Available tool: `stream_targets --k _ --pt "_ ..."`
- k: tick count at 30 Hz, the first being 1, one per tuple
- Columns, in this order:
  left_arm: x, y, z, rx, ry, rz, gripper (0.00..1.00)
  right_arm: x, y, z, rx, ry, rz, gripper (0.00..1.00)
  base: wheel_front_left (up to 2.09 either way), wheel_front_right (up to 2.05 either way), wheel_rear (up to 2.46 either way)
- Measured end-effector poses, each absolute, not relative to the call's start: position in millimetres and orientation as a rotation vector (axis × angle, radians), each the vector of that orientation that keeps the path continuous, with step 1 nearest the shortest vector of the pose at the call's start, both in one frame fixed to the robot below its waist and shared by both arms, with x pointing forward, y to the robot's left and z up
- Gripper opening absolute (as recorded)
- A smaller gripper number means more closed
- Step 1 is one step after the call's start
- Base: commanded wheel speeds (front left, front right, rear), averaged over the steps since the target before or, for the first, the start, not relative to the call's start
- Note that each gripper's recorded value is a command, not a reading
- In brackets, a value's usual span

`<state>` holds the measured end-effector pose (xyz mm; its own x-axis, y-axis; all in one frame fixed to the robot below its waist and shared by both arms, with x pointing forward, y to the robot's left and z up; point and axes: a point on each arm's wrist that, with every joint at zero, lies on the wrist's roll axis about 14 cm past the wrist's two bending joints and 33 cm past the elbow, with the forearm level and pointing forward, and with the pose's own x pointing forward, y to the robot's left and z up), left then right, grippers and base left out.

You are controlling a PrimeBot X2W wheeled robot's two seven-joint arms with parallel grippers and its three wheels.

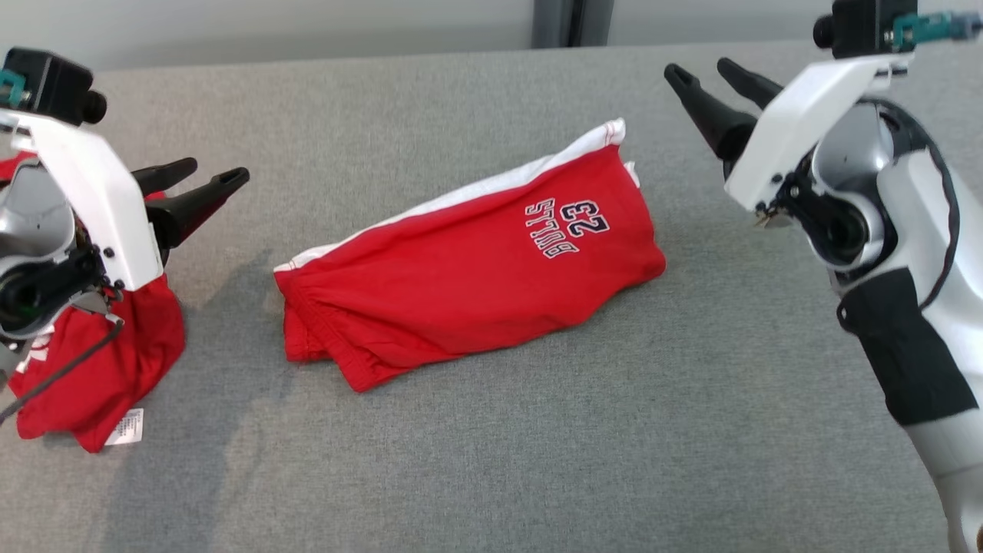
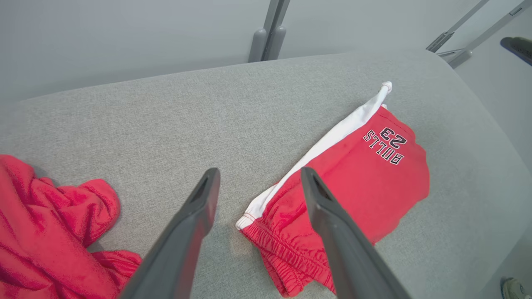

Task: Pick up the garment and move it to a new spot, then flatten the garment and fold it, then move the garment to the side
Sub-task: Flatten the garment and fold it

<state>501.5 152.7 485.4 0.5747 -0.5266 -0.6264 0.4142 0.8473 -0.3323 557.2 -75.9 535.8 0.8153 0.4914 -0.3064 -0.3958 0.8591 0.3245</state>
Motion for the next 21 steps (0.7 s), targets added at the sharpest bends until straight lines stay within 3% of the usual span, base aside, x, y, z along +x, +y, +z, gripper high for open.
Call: stream_targets --k 10,13,18,21 --pt "494 170 537 -0.189 0.348 -0.405 1.0 508 -107 571 0.274 0.08 0.424 1.0 0.0 0.0 0.0" --pt "487 179 550 -0.227 0.202 -0.332 1.0 491 -114 563 0.254 0.051 0.406 1.0 0.0 0.0 0.0" --pt "465 180 538 -0.23 0.134 -0.26 1.0 470 -129 562 0.254 -0.043 0.35 1.0 0.0 0.0 0.0" --pt "463 186 563 -0.246 0.01 -0.184 1.0 457 -138 554 0.252 -0.092 0.303 1.0 0.0 0.0 0.0"
